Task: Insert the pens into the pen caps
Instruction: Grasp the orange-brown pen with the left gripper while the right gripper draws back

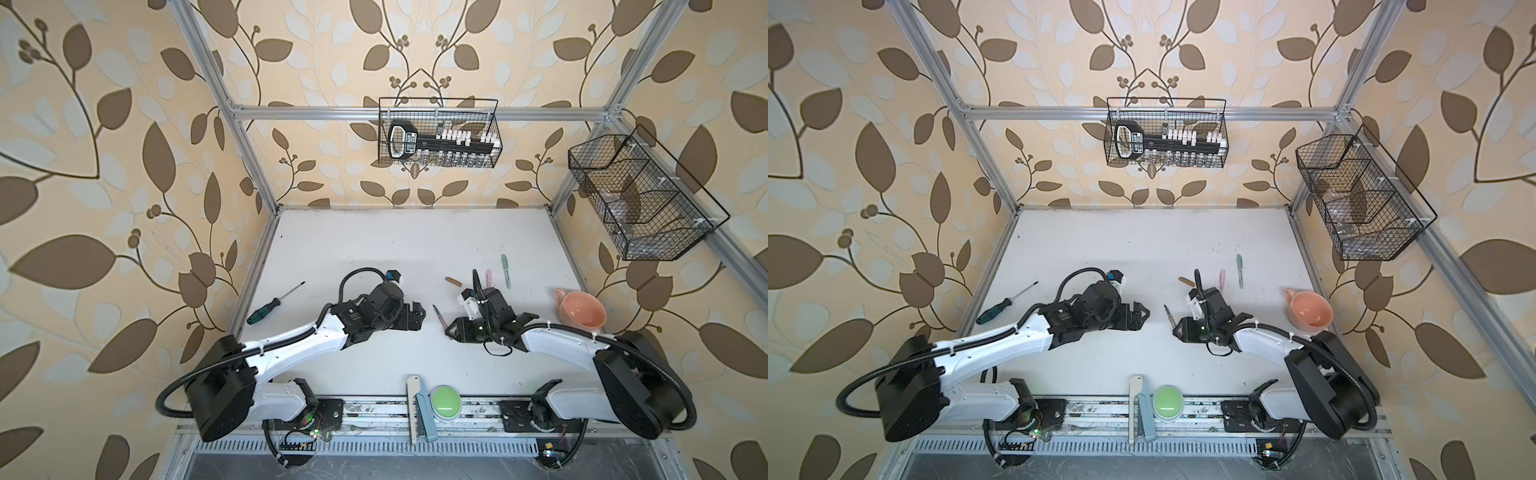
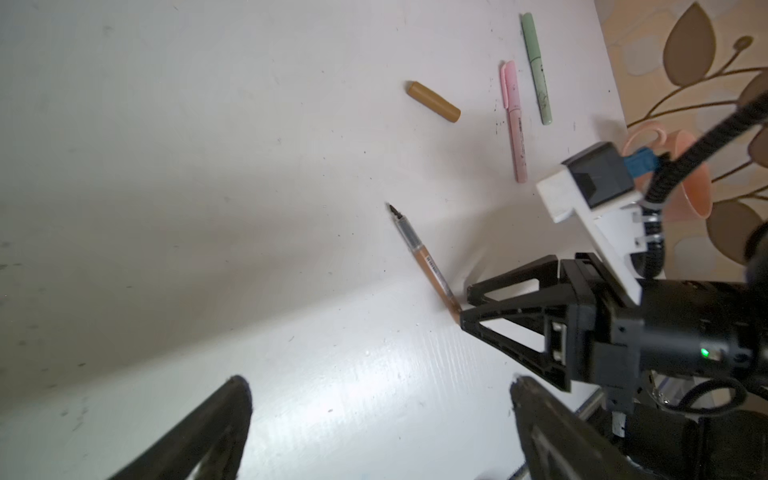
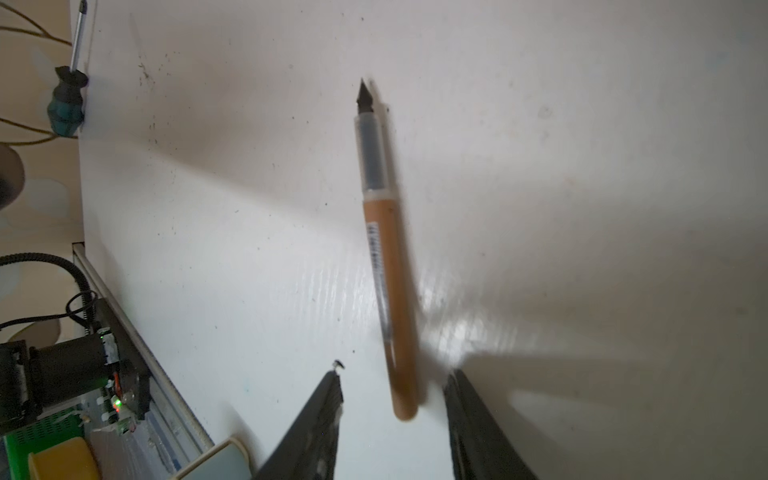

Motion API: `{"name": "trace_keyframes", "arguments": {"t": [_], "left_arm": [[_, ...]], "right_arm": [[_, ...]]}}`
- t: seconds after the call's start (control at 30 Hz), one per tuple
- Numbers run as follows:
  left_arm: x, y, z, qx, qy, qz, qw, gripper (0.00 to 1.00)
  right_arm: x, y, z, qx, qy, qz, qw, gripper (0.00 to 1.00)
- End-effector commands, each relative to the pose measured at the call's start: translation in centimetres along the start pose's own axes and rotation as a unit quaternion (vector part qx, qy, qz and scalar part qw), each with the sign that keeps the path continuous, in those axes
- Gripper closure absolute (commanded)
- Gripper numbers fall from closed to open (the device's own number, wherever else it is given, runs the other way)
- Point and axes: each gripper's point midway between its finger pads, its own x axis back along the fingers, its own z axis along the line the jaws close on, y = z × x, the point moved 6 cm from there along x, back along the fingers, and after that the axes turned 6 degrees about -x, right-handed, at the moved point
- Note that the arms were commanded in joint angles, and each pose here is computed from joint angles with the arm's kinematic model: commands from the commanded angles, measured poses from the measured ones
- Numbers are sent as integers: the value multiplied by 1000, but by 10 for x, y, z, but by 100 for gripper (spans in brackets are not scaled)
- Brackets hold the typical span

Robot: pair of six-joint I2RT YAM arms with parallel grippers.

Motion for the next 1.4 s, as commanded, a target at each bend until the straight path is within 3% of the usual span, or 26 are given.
{"name": "trace_keyframes", "arguments": {"t": [0.0,0.13,0.2,0.3,0.43,0.6,0.7,0.97,1.37], "left_arm": [[-16,15,-26,31,-74,-17,997,2],[-47,9,-33,23,-57,31,998,13],[-56,5,-36,18,-40,54,998,21],[-64,-7,-32,21,-2,101,995,31],[-64,-19,-22,26,39,143,989,36],[-46,-26,-12,29,104,171,979,34],[-43,-32,-7,48,107,170,979,26],[-74,-45,-6,80,78,173,979,28],[-95,-31,2,2,146,203,968,58]], "right_arm": [[29,4,-6,-39,9,-55,998,55],[75,6,-21,-73,2,-160,984,51],[89,3,-25,-80,1,-181,980,51],[96,-3,-28,-86,7,-177,980,51],[92,-8,-29,-91,18,-165,982,52],[88,-11,-32,-90,19,-164,982,52],[87,-13,-32,-87,21,-162,983,52],[89,-11,-26,-74,36,-163,983,52],[87,-15,-24,-69,33,-155,985,52]]}}
